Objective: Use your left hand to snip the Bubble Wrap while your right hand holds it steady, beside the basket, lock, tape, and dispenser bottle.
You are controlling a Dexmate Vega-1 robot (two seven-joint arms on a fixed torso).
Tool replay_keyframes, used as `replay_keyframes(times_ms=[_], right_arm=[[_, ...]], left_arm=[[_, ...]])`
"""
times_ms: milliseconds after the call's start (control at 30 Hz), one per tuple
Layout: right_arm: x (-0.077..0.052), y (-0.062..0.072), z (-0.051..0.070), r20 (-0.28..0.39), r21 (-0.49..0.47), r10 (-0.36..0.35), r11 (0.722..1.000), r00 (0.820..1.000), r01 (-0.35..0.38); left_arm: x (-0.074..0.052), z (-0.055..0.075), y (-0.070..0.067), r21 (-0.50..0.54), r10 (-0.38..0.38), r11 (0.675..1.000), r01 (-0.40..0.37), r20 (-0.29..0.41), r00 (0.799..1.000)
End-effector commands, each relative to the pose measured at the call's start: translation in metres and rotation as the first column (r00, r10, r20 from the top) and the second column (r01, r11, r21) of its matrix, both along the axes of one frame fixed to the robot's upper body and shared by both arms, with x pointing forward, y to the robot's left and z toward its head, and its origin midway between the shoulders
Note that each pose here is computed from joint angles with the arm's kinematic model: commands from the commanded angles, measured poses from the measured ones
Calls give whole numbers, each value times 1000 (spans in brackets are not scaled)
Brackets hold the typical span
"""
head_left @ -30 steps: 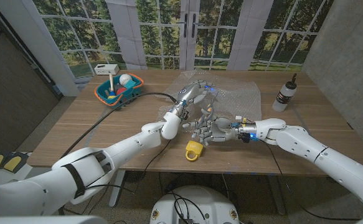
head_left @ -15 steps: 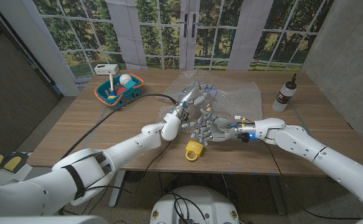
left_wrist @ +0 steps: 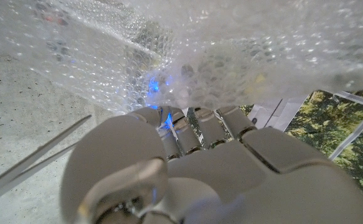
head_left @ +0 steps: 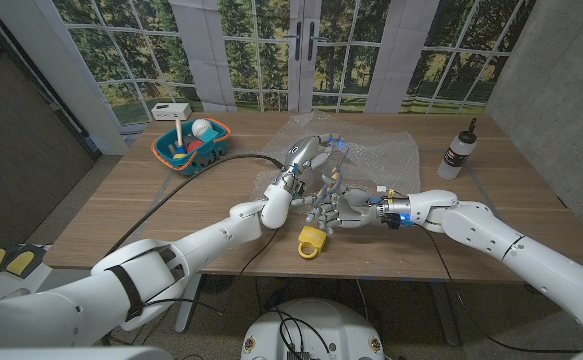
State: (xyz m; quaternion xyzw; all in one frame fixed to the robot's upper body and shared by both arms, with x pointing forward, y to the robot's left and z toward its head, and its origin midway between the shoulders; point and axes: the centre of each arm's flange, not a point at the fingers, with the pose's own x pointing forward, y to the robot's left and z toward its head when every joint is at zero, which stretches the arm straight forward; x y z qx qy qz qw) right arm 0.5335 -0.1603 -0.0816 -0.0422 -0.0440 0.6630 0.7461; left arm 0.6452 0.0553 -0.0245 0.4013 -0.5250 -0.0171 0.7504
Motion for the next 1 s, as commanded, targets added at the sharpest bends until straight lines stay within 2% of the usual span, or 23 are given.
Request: replay_keyframes(times_ms=[33,733,1000], right_arm=[[-1,0,1,9,3,-2,1000,1000,2],[0,-2,2,-8,1,-6,1000,1000,6],[0,-1,3,3,-1,-4,1000,1000,4]], left_arm=[[0,-5,-3,-53,-25,998,24,-15,1000],[-2,-12,-6,-93,-54,994,51,-30,998],[-5,-9,-8,-100,-67,993,65,-17,998]])
